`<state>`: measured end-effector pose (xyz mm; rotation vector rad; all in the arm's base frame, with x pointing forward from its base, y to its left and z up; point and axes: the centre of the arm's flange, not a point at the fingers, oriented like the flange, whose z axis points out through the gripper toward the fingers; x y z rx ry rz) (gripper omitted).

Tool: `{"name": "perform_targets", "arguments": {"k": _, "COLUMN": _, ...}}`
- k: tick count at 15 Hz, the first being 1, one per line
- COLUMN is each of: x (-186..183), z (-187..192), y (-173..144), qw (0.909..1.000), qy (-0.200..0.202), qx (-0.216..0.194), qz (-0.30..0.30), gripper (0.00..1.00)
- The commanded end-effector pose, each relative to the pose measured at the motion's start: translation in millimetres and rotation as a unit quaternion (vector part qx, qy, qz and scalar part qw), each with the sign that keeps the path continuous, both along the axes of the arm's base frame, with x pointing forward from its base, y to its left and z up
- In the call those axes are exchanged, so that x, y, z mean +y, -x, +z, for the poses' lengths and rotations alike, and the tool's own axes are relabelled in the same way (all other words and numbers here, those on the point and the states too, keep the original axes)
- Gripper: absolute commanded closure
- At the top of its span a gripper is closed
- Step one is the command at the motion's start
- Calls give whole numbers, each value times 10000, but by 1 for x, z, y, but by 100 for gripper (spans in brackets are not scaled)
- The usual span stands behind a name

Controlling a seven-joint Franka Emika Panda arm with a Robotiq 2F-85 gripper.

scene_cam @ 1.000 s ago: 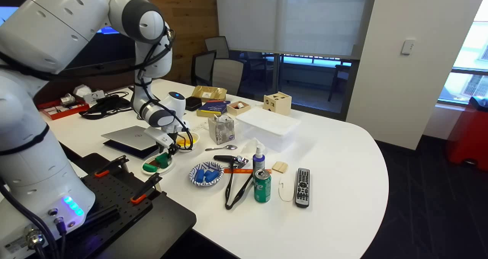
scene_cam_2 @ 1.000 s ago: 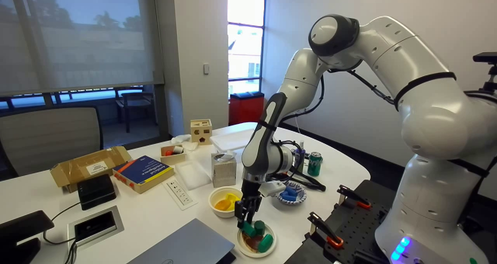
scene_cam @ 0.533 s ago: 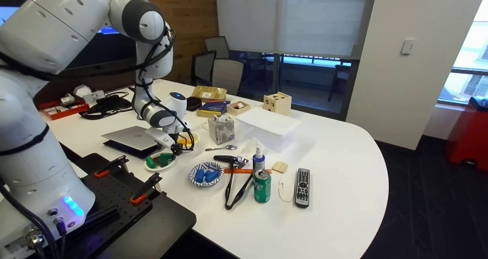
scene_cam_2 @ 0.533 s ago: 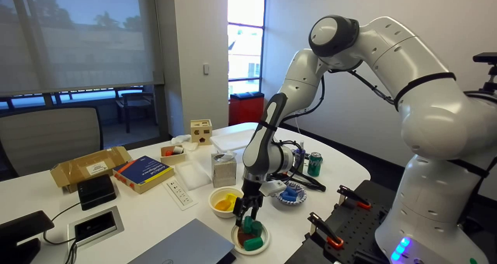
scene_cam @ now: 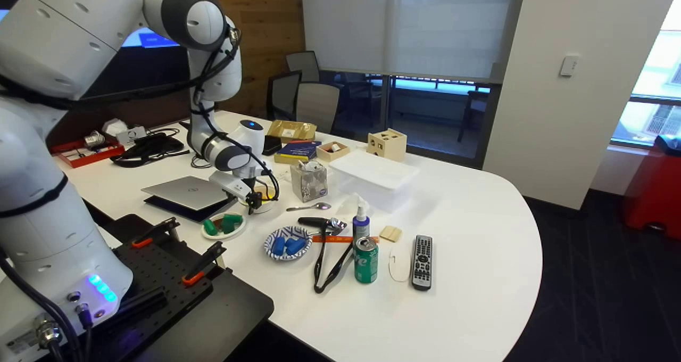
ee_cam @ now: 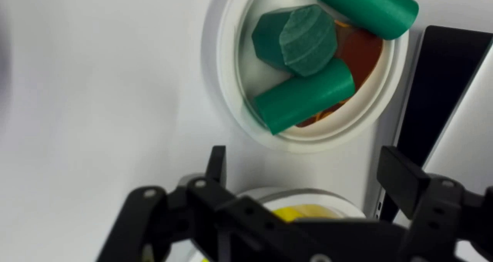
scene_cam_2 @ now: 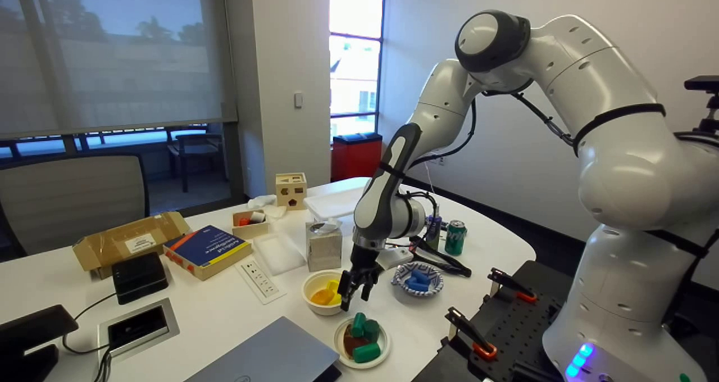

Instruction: Pick up the green cylinder and put it onto the plate

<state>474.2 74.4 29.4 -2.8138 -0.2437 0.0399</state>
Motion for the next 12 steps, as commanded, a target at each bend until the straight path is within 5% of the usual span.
{"name": "perform_targets", "arguments": {"k": 1, "x": -7, "z": 57, "y": 1, "qw": 9998, "qy": 192, "qx": 71, "qz": 53, "gripper": 0}}
{"name": "perform_targets", "arguments": {"k": 12, "x": -37, "z": 148, "y": 1, "qw": 9978, "qy": 455, "qx": 431, "qz": -215, "gripper": 0}}
